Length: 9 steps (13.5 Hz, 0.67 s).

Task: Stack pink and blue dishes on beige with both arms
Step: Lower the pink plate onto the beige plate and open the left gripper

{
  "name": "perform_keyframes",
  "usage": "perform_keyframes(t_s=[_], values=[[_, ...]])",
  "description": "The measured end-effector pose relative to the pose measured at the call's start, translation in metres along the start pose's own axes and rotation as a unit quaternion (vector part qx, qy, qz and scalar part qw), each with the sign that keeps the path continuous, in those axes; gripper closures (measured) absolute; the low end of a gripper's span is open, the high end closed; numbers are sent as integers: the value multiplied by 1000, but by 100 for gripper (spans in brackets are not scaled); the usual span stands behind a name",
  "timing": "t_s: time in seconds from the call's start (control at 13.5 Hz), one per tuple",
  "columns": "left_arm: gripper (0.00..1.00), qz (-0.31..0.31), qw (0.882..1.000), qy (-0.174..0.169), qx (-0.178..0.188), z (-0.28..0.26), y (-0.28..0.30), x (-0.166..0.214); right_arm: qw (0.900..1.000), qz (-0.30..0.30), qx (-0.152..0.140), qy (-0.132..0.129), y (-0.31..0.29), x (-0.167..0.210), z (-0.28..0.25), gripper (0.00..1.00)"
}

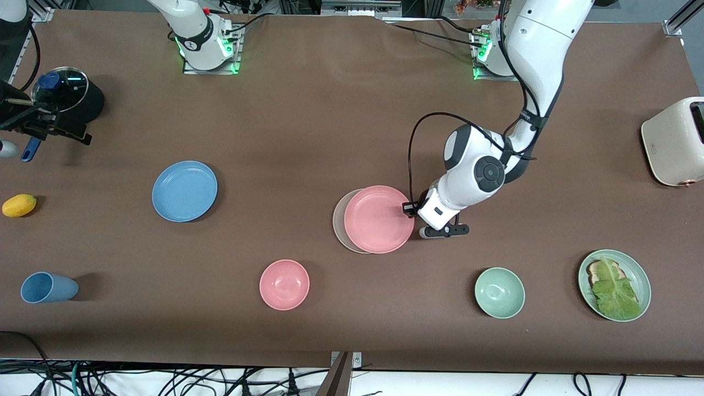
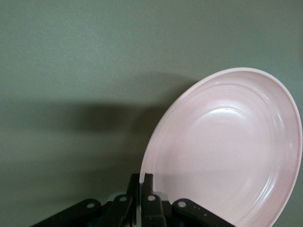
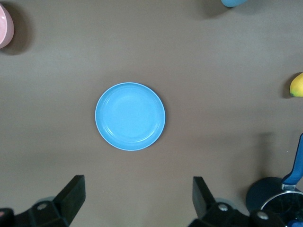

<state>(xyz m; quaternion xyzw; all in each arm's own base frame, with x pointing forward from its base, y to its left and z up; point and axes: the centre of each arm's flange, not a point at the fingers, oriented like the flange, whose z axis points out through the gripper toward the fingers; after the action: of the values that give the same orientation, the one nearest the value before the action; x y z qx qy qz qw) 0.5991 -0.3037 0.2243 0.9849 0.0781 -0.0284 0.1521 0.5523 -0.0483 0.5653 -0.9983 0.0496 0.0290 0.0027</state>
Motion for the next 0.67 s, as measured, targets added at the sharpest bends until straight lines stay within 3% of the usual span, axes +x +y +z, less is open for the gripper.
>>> perform_keyframes(t_s=[0.67], values=[[95, -27, 1000, 10, -1, 29, 12, -12, 1000, 0, 0, 0, 0, 0, 0, 0]])
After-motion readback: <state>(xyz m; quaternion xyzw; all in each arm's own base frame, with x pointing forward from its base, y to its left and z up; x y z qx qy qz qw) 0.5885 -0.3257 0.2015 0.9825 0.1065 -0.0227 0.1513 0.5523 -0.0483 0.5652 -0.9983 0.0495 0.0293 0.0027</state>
